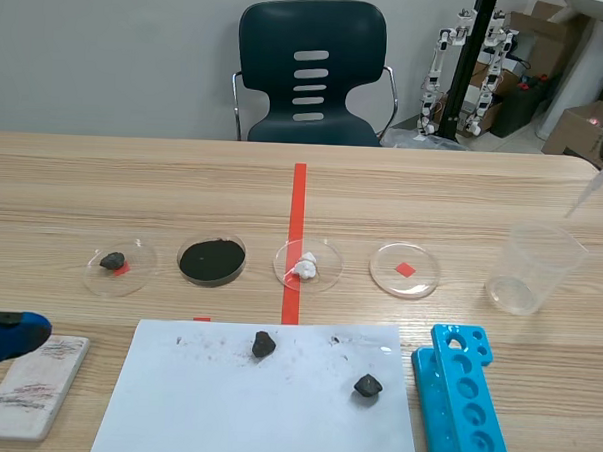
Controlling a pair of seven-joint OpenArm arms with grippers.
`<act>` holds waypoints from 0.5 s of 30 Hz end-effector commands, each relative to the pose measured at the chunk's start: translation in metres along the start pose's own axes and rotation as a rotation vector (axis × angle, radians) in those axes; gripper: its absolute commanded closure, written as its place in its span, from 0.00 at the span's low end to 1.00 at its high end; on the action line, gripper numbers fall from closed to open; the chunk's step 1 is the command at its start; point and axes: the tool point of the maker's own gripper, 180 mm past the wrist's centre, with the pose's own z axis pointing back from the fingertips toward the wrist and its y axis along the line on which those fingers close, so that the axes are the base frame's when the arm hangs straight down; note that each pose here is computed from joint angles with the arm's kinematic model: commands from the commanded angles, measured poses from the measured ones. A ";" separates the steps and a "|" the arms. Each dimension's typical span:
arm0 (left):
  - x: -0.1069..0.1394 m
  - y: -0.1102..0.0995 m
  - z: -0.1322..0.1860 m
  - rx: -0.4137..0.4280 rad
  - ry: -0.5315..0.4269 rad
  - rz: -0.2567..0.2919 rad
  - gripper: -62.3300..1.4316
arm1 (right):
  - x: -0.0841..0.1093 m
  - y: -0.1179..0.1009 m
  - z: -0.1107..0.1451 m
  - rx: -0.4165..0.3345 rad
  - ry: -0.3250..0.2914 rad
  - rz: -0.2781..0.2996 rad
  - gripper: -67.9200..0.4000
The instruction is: Put the dropper in the beaker
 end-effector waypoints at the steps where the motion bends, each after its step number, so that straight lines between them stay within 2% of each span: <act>1: 0.005 -0.002 0.000 -0.004 -0.019 0.008 0.00 | 0.002 -0.007 -0.006 -0.022 -0.022 -0.011 0.98; 6: 0.005 -0.002 0.000 -0.004 -0.020 0.008 0.00 | -0.009 -0.022 -0.019 -0.062 -0.009 -0.028 0.98; 15: 0.005 -0.002 0.000 -0.004 -0.020 0.008 0.00 | -0.015 -0.045 -0.041 -0.119 -0.015 -0.058 0.98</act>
